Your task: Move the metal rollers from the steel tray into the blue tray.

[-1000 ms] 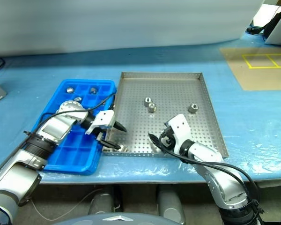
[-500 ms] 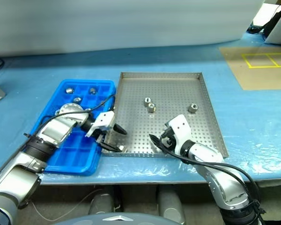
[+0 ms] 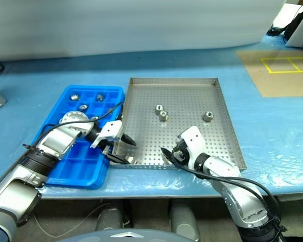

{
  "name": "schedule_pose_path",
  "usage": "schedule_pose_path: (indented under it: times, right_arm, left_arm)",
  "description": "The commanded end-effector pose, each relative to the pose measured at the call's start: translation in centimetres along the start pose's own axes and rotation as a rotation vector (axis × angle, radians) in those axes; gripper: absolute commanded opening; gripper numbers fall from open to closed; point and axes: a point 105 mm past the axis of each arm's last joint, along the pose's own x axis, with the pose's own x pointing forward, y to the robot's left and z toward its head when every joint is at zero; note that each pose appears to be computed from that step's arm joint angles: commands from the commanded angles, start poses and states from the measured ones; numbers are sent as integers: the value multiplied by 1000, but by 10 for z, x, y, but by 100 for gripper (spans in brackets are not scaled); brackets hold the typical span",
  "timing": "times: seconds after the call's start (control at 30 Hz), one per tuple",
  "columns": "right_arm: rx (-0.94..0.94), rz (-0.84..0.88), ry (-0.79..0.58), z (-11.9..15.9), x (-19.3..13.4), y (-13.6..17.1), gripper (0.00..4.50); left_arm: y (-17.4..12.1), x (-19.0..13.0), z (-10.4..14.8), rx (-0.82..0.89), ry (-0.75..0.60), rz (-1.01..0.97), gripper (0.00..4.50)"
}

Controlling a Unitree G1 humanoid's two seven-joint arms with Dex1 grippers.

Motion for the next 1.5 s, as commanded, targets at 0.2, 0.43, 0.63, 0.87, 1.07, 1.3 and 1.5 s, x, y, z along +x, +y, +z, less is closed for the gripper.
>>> schedule_pose_path:
  times: [0.2,0.43,0.63,0.87,1.07,1.3,1.5]
  right_arm:
    - [-27,4,-34,9,-2,0,416]
    - [-30,7,-31,9,-2,-1,416]
    - [-32,8,-28,9,-2,-1,416]
    - [-24,7,-23,7,-2,-1,416]
    - [-9,35,-29,6,0,4,416]
    - [-19,36,-42,10,2,5,416]
    - [-2,33,-56,13,2,6,416]
  left_arm:
    - [-9,2,-29,-36,74,-24,265]
    - [-12,1,-31,-49,82,-30,133]
    - [-17,2,-34,-70,84,-47,133]
    - [29,-12,-16,-14,36,200,133]
    - [76,-63,2,26,-112,401,133]
    - [117,-61,65,100,-323,592,133]
    - [137,-34,119,114,-475,629,133]
